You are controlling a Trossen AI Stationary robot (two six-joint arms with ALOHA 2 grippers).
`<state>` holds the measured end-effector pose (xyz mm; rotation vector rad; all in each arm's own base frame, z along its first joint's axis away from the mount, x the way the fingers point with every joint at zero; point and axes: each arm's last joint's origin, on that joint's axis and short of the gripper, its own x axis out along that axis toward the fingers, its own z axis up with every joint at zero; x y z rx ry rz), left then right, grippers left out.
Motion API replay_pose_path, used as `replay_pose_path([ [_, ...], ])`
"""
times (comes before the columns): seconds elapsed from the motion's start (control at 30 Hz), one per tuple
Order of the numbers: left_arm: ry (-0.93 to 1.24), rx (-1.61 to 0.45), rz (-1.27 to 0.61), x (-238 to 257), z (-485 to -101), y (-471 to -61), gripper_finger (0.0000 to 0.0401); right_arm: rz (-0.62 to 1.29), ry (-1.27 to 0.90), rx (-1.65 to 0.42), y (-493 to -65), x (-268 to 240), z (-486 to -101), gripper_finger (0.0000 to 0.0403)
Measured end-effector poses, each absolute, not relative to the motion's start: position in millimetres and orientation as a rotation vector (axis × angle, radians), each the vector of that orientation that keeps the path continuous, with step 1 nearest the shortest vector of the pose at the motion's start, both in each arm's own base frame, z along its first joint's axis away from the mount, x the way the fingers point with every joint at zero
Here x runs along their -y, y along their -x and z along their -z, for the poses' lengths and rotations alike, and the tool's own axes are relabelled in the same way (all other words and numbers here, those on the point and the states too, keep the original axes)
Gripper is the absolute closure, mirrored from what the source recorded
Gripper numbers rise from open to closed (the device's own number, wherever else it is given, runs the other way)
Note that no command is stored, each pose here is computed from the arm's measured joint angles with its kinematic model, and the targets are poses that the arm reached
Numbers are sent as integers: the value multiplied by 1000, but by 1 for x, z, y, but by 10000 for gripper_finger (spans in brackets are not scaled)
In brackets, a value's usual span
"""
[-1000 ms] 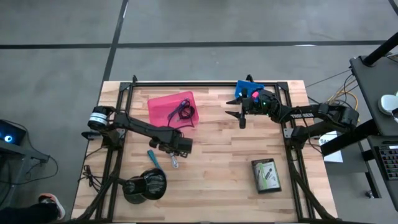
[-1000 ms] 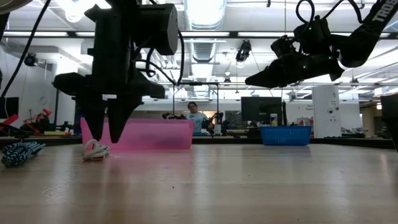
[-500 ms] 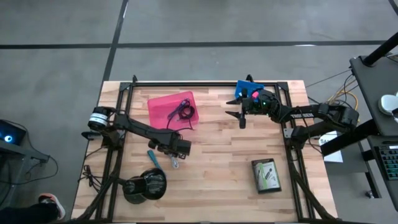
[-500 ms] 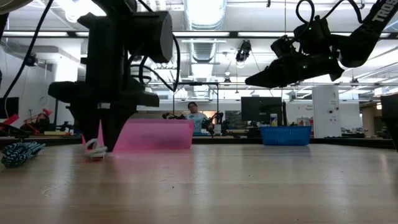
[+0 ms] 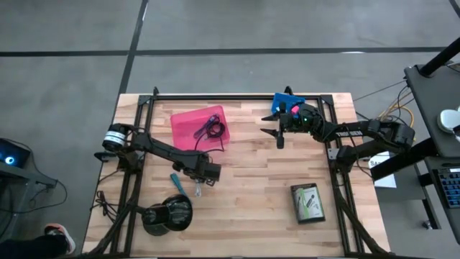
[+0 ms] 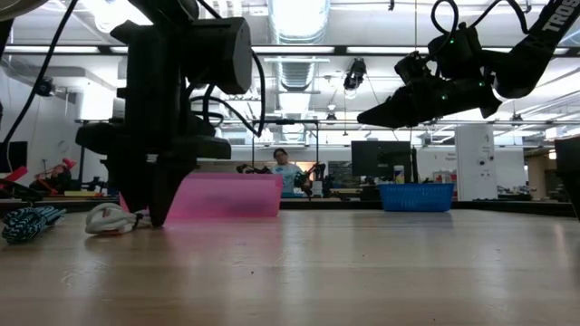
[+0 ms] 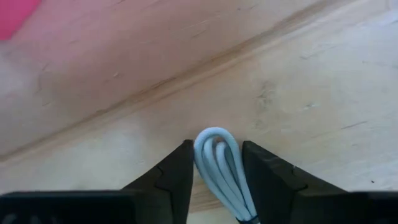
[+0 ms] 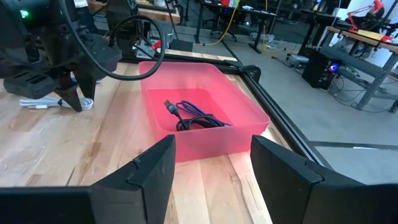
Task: Pick and place items into bin
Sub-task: Put the white cable wire into the pink bin
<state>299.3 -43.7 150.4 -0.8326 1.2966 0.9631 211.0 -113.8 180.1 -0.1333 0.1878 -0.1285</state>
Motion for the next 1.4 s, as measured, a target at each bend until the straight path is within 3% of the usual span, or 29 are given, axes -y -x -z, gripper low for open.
replay_pose_path([
  [0.43,670,-1330,-771,41,-151,-305,388,129,133,-188,-211,114,-180,207],
  [0.7,326,-1199,-372,43,-157,-328,389,129,133,-188,-211,114,-180,207],
  [1.0,-17,-849,-101,44,-207,-344,389,128,133,-188,-211,114,-180,207],
  [1.2,-294,-594,-281,36,-250,-343,389,129,133,-188,-211,114,-180,207],
  [1.4,-431,-511,-810,20,-270,-335,389,129,132,-189,-211,114,-180,207],
])
